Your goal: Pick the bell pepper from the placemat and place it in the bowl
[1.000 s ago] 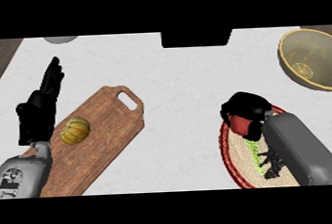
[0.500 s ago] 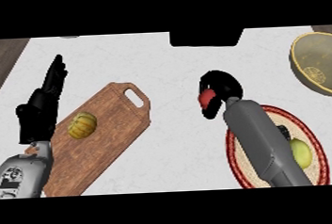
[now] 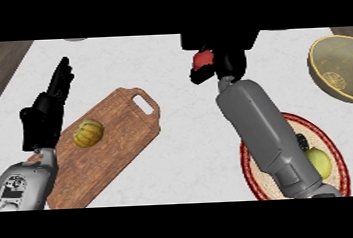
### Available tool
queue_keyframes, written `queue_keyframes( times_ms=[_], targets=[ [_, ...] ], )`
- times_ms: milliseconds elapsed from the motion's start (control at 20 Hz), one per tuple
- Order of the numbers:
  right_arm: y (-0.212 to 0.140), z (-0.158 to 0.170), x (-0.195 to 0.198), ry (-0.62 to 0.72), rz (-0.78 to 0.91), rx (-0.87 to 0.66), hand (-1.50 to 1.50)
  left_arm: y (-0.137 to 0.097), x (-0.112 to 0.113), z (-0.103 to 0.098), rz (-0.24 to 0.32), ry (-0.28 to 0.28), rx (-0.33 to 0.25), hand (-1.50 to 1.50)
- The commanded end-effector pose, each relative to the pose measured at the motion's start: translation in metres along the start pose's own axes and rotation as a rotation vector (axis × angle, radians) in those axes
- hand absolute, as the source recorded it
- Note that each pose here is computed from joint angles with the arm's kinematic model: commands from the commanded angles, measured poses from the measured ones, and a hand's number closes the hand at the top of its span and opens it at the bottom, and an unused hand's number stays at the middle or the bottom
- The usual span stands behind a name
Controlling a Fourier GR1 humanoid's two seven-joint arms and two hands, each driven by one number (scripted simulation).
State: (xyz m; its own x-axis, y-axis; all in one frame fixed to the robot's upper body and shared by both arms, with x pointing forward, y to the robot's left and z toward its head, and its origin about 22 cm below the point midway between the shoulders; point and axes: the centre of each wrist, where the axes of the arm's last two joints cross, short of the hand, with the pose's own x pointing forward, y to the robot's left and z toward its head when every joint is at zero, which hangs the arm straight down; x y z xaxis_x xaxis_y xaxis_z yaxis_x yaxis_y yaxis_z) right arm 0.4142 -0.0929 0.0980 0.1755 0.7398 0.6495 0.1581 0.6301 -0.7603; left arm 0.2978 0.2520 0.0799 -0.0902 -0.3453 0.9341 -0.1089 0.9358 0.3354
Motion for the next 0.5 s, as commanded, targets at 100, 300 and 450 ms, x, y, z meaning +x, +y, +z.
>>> queue_keyframes(
  times_ms=[100, 300, 450],
  targets=[
    [-0.017, 0.002, 0.052, 0.09, -0.03, -0.24, 1.5, 0.004, -0.01, 0.002, -0.021, 0.009, 0.044, 0.0],
    [-0.024, -0.013, 0.027, 0.157, -0.018, -0.33, 1.5, 0.016, -0.006, 0.008, 0.002, 0.008, 0.023, 0.0],
    [-0.043, -0.016, -0.008, 0.168, -0.03, -0.392, 1.5, 0.01, -0.011, 0.016, -0.001, 0.027, 0.047, 0.0]
  ],
)
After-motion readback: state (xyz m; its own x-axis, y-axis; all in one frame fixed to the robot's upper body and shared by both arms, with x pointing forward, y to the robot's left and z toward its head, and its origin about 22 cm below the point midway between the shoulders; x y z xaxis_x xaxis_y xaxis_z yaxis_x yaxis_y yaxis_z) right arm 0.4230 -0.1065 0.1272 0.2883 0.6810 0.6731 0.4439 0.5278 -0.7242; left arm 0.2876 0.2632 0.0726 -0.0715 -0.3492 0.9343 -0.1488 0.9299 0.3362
